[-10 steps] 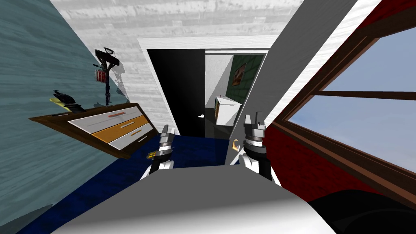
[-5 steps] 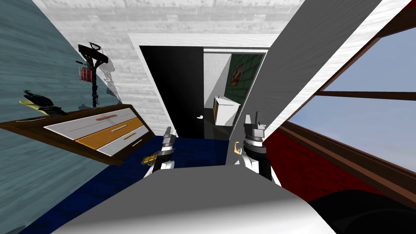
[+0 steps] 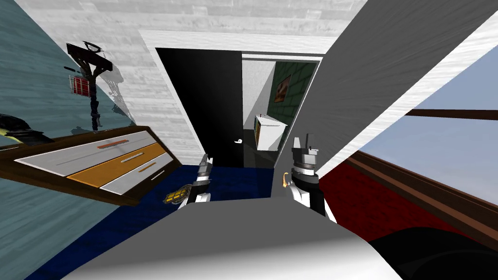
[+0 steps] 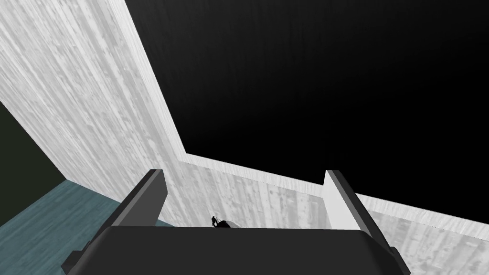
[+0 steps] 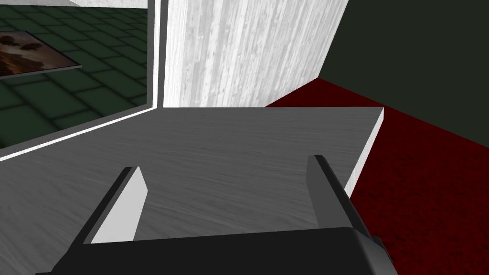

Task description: Pull the door open

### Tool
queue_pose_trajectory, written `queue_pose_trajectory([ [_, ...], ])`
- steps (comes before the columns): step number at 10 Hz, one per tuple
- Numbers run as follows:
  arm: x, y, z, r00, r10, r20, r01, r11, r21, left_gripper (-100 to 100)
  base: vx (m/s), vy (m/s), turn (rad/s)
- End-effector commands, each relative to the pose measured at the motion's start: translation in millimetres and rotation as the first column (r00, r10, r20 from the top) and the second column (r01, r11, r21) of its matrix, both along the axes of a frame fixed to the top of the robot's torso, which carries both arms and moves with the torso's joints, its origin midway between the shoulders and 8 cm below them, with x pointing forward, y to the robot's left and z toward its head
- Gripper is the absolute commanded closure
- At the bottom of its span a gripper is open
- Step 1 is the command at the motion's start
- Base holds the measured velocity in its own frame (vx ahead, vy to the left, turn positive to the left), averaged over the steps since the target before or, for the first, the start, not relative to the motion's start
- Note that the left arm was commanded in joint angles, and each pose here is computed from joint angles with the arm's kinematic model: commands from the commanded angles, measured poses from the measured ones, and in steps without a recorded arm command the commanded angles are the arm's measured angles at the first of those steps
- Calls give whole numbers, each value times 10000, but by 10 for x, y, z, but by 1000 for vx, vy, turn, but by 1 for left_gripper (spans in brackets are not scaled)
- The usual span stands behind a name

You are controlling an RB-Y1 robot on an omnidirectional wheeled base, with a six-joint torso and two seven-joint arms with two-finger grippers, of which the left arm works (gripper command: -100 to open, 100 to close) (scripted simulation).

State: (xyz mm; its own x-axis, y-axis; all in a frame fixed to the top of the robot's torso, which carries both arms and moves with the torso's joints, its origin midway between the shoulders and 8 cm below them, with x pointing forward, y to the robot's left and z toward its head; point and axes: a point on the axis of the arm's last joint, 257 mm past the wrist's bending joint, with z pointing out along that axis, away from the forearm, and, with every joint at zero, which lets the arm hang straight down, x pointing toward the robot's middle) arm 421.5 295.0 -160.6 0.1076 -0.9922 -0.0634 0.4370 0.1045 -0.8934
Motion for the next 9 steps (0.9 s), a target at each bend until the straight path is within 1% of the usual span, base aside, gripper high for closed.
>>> queue_pose_trajectory([
  [1,40,6,-113,9998,17,-193,-17,10000,-3,-100,64,11,-38],
  [3,89,6,-282,9987,47,-510,-49,10000,-26,-100,87,13,-72],
  [5,133,4,-451,9965,73,-828,-77,10000,-47,-100,94,25,-70],
  [7,171,-2,-615,9935,95,-1137,-104,9999,-75,-100,99,21,-67],
  [9,204,-15,-775,9896,112,-1437,-130,9999,-112,-100,95,13,-68],
])
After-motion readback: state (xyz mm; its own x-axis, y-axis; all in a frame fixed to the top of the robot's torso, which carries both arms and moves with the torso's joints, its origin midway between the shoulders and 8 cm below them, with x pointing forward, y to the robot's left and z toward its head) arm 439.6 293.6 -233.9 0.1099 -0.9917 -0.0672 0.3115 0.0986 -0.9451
